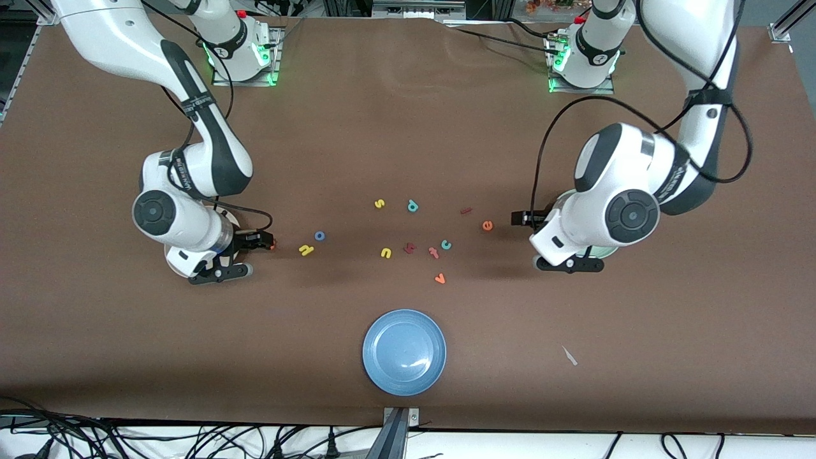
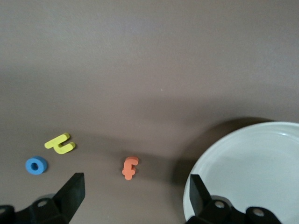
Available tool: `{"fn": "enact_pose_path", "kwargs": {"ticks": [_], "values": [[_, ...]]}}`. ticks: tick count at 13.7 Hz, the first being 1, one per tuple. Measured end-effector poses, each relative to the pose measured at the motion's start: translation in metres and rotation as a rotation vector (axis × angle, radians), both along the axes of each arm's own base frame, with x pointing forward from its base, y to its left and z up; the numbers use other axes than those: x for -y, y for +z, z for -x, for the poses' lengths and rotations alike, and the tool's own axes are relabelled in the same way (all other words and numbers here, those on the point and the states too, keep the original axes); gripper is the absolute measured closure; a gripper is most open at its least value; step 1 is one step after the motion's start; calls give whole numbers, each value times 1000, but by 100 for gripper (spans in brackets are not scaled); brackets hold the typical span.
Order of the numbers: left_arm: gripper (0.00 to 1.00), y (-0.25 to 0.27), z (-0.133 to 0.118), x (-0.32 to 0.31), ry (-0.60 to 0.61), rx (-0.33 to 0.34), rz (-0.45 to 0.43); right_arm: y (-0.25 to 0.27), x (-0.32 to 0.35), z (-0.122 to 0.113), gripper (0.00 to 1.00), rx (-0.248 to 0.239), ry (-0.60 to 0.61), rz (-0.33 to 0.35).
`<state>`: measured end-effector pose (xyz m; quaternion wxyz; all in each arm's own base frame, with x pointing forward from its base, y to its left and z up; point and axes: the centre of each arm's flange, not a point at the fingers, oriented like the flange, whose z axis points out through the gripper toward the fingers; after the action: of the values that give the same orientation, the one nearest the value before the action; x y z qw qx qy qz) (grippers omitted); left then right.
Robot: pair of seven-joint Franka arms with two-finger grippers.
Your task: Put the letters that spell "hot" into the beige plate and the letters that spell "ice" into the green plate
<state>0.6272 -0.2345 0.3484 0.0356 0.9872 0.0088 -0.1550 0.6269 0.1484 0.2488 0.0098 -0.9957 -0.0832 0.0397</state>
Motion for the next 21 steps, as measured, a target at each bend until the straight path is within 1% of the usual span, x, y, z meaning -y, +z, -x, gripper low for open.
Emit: {"fn": "enact_pose_path", "kwargs": {"ticks": [2, 4, 6, 7, 9, 11, 13, 14, 15, 16, 17, 18, 19, 21], "values": [[0, -32, 9, 18, 38, 29, -10, -7, -14, 9, 0, 3, 0, 22], [0, -67, 25, 41, 65, 26, -31, -18, -20, 17, 0, 25, -12, 38], [0, -101, 40, 60, 89, -3, -63, -30, -26, 28, 0, 33, -16, 33], [0, -115, 45, 68, 98, -7, -72, -36, -27, 33, 0, 34, -17, 30], [0, -138, 47, 73, 124, 23, -70, -44, -27, 40, 0, 39, -19, 25], [4, -157, 54, 72, 133, 47, -65, -49, -26, 44, 0, 37, -24, 24], [9, -171, 63, 72, 130, 49, -69, -50, -25, 45, 0, 37, -26, 24], [9, -176, 67, 71, 129, 43, -74, -50, -25, 45, 1, 38, -26, 24], [16, -179, 70, 70, 129, 39, -77, -51, -24, 45, 5, 40, -28, 22], [20, -179, 70, 70, 132, 37, -79, -51, -24, 45, 5, 41, -29, 22], [21, -179, 70, 70, 140, 38, -81, -52, -23, 45, 9, 40, -30, 22], [29, -179, 70, 70, 148, 40, -82, -53, -22, 45, 9, 42, -32, 20], [37, -179, 70, 71, 149, 41, -82, -55, -21, 44, 12, 47, -33, 18], [38, -179, 71, 73, 150, 43, -82, -58, -21, 45, 12, 53, -35, 14]]}}
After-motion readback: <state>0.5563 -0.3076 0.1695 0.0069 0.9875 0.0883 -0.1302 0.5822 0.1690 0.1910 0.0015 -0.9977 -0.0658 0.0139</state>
